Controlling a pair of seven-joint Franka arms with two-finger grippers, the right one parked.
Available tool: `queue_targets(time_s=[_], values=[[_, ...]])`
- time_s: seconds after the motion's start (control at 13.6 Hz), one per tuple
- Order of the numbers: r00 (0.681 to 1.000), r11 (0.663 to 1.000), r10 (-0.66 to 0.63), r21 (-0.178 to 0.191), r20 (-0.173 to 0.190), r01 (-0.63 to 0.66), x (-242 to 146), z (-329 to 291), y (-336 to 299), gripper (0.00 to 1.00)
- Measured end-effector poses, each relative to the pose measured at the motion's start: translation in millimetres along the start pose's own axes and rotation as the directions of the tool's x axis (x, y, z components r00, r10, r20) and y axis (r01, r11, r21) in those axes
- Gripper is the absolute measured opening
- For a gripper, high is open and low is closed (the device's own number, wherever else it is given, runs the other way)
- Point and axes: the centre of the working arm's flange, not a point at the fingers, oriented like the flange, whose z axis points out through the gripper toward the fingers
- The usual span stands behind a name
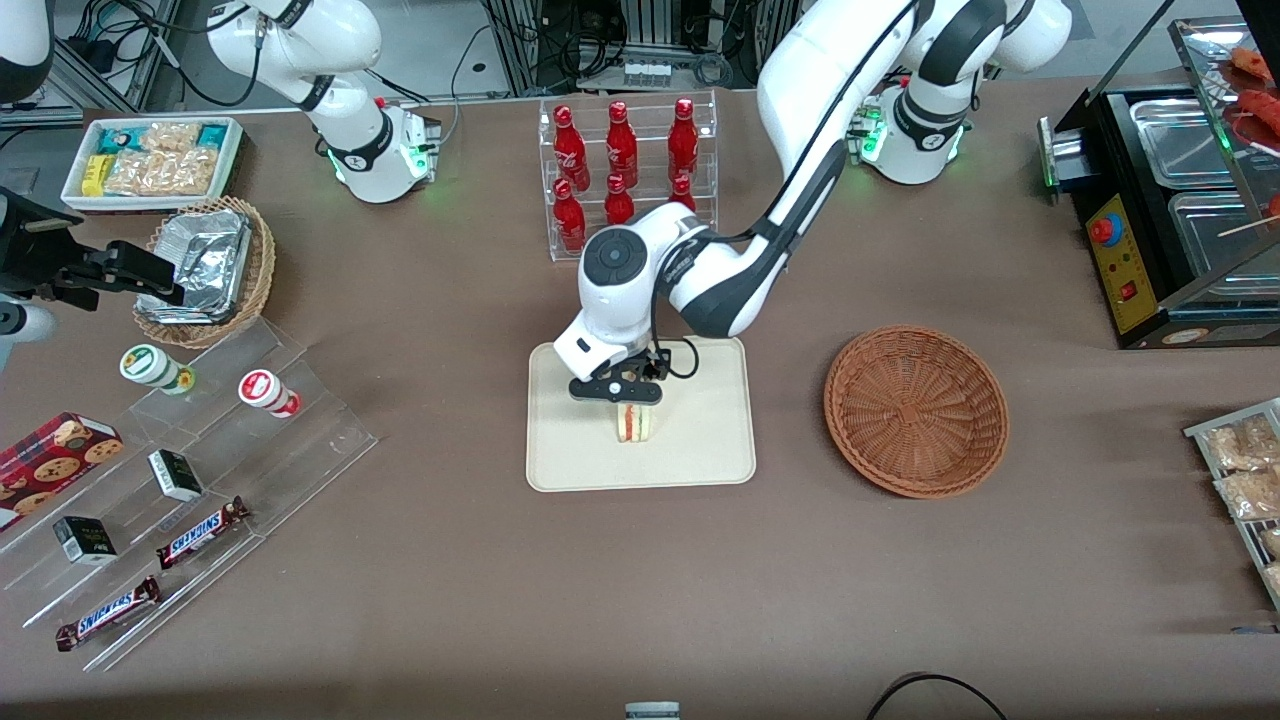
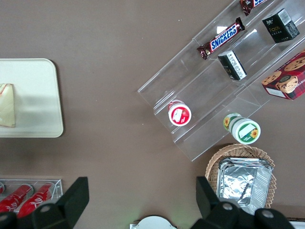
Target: Place sandwich from basket to tray
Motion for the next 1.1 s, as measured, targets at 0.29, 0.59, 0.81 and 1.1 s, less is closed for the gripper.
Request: queue_targets(time_s=[0.29,0.59,0.81,1.1], values=[[0.991,0.993,-0.121,-0.018,-0.051,0.120,35.5,-99.4,-42.6,1.00],[0.959,0.959,-0.278,0.032,-0.055,0.280,72.7,-201.3,-150.1,1.00],[0.952,0.951,-0.299,0.055,-0.069,0.303,78.1,-249.8,-242.5,1.00],[0.970,0.964,-0.242,0.110,-0.027,0.243,57.5,-301.2,-331.3,1.00]])
